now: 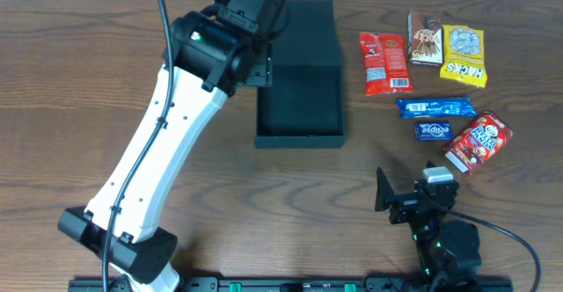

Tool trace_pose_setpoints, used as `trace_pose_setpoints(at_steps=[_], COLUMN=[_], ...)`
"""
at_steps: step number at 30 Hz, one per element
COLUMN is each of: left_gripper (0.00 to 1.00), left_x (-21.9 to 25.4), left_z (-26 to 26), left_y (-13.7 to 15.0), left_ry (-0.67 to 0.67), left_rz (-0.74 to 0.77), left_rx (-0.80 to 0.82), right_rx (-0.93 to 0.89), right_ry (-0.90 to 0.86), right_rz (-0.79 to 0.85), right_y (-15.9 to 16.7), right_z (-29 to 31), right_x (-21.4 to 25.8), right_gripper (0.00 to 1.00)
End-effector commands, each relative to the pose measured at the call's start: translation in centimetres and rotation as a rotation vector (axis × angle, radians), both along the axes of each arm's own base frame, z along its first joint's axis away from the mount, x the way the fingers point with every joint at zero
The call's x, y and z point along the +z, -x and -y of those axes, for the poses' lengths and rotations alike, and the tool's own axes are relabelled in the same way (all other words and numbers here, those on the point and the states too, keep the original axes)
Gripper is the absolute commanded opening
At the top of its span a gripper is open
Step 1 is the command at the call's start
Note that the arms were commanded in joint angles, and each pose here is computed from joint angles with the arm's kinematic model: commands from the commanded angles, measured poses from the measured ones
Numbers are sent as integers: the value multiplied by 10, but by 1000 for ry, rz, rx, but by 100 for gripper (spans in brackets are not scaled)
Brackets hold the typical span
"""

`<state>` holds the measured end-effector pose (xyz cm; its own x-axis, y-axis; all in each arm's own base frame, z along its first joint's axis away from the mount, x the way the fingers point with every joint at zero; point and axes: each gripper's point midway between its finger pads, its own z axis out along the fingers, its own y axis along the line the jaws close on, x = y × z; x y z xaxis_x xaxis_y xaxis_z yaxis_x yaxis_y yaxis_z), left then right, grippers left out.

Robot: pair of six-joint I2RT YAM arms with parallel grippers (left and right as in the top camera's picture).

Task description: Pack container

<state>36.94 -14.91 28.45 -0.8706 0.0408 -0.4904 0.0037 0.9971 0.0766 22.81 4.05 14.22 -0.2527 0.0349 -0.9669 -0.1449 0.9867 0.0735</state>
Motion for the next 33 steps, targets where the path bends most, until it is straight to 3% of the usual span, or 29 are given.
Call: trace_pose_setpoints(at_steps=[1,9,14,18,20,23,25,33], left_gripper=[85,93,98,95,95,95,95,95], left_x=[-5,-10,-9,-6,-6,-4,-3,0], left_z=[0,-16,-14,-7,-1,3,3,-41], left_y=[4,7,5,-1,-2,-5,-8,-33], left_ry=[38,17,25,55,80,95,96,99], left_rz=[-50,-92,-82,-58,-57,-47,-34,6], left_rx=[-23,-2,-5,-23,-54,-61,-65,30], right_rx=[-8,102,325,494,493,498,399,206], right_ry=[14,-239,-613,-871,-886,-819,-820,-590], right_rz=[14,-17,-202,-418,-414,-215,-143,-218], right_y=[-1,4,29,59,58,45,29,-30], right_z=[1,-27,-75,-107,-107,-99,-84,-53], right_x=[1,8,11,17,20,48,58,63], right_gripper=[99,99,99,99,99,99,99,99])
